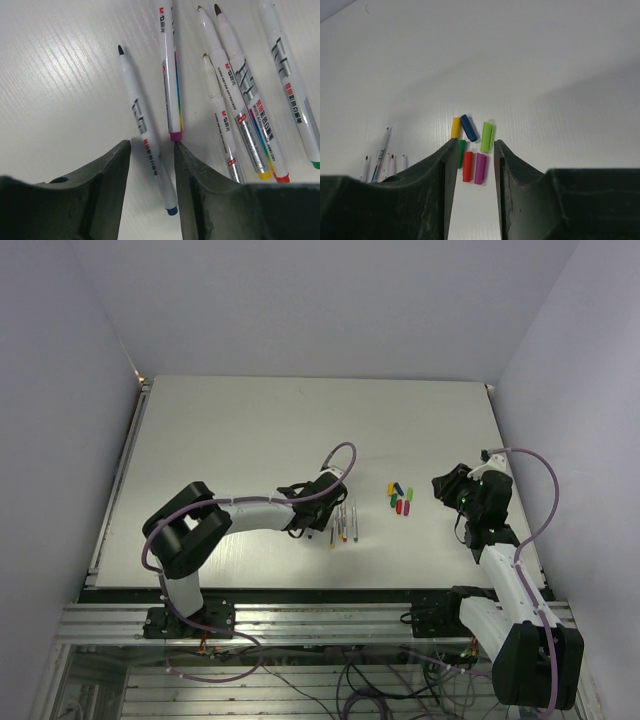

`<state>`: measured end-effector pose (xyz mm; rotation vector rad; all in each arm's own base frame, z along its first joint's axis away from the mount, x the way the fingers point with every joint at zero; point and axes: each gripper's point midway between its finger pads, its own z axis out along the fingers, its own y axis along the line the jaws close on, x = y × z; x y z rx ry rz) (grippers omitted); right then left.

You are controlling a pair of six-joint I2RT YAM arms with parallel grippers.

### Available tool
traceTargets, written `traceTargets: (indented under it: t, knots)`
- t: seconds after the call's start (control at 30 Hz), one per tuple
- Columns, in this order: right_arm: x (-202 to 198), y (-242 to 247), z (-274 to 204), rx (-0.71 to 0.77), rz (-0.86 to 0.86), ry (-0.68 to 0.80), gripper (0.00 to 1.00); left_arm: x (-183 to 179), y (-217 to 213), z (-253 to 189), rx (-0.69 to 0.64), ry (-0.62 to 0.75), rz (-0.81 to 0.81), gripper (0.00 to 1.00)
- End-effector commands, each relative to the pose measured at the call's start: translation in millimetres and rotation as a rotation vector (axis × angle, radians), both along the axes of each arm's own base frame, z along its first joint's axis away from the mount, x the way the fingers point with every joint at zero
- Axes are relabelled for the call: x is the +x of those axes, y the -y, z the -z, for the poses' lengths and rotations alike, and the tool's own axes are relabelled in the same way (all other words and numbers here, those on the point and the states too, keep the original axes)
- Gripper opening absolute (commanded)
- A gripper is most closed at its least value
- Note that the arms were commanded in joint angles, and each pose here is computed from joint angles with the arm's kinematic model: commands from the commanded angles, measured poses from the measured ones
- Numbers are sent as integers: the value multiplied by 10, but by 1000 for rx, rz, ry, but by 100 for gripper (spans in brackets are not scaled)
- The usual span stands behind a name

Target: Insert the pens into the pen caps

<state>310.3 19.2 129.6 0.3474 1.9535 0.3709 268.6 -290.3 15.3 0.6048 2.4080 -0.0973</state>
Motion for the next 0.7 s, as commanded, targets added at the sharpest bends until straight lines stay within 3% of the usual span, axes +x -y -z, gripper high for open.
traceTargets:
  t: [0.0,0.67]
  knots:
    - [22,-12,-97,-7,-7,19,34,-169,-288,263,154,-77,-12,49]
    - [10,-31,-15,3,-15,-17,34,-398,-565,369,254,-184,-51,40]
